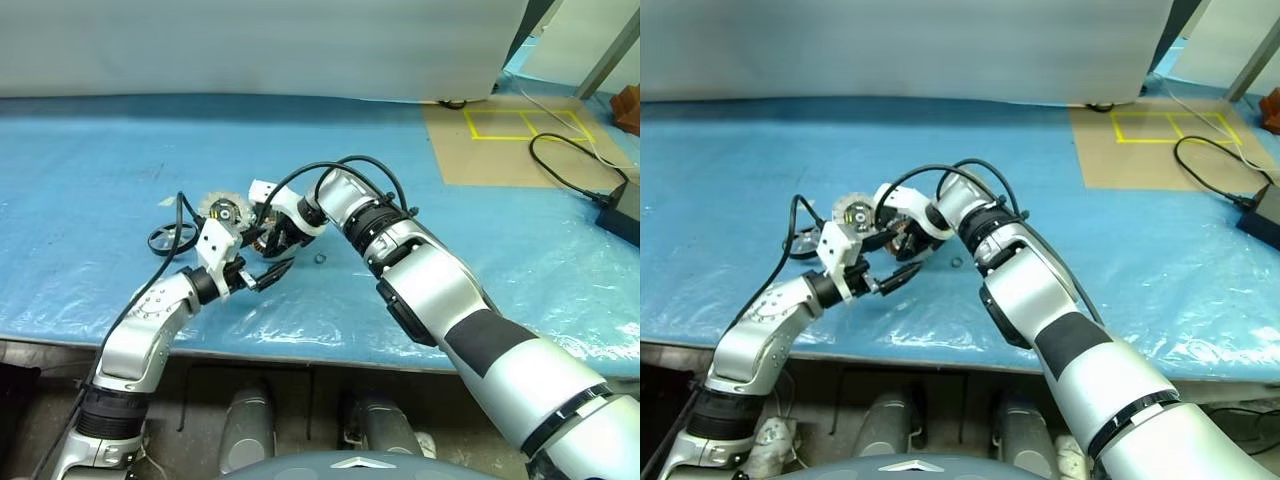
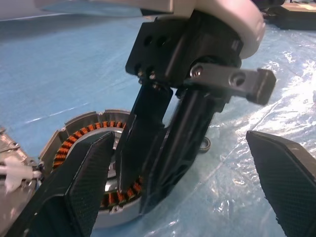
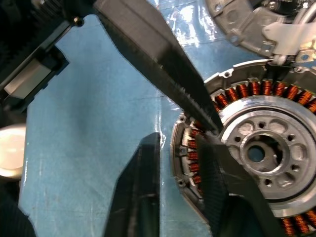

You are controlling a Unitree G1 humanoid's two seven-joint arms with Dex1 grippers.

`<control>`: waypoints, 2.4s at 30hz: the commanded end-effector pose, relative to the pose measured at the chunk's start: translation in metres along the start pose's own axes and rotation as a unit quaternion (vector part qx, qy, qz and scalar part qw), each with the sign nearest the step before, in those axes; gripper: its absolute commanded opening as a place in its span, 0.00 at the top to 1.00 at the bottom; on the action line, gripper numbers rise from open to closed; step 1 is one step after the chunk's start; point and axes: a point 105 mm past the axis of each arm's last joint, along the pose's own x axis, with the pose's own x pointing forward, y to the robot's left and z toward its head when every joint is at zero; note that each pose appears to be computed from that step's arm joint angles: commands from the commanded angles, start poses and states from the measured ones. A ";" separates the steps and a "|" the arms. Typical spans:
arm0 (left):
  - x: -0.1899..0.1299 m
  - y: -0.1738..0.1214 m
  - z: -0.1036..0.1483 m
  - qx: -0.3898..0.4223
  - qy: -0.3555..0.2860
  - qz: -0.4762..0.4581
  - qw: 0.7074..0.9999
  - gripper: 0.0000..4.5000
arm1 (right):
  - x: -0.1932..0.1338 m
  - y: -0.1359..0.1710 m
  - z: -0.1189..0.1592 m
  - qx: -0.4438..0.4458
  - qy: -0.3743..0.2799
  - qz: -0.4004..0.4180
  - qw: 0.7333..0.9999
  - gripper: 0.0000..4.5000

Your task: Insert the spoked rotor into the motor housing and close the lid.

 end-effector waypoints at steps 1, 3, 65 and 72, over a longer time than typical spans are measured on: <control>-0.024 0.007 0.010 0.017 0.007 -0.010 1.000 0.00 | -0.005 0.002 0.013 -0.027 -0.008 0.000 1.000 0.66; -0.038 0.015 0.011 0.023 0.024 -0.010 0.999 0.00 | -0.005 0.003 0.016 -0.032 -0.009 -0.001 0.999 0.66; -0.056 0.014 0.004 0.043 0.066 -0.046 0.996 0.00 | -0.033 -0.006 -0.009 -0.451 0.087 0.003 0.888 0.66; -0.055 0.015 0.004 0.045 0.066 -0.044 0.996 0.00 | -0.031 -0.010 -0.017 -0.446 0.103 -0.002 0.889 0.66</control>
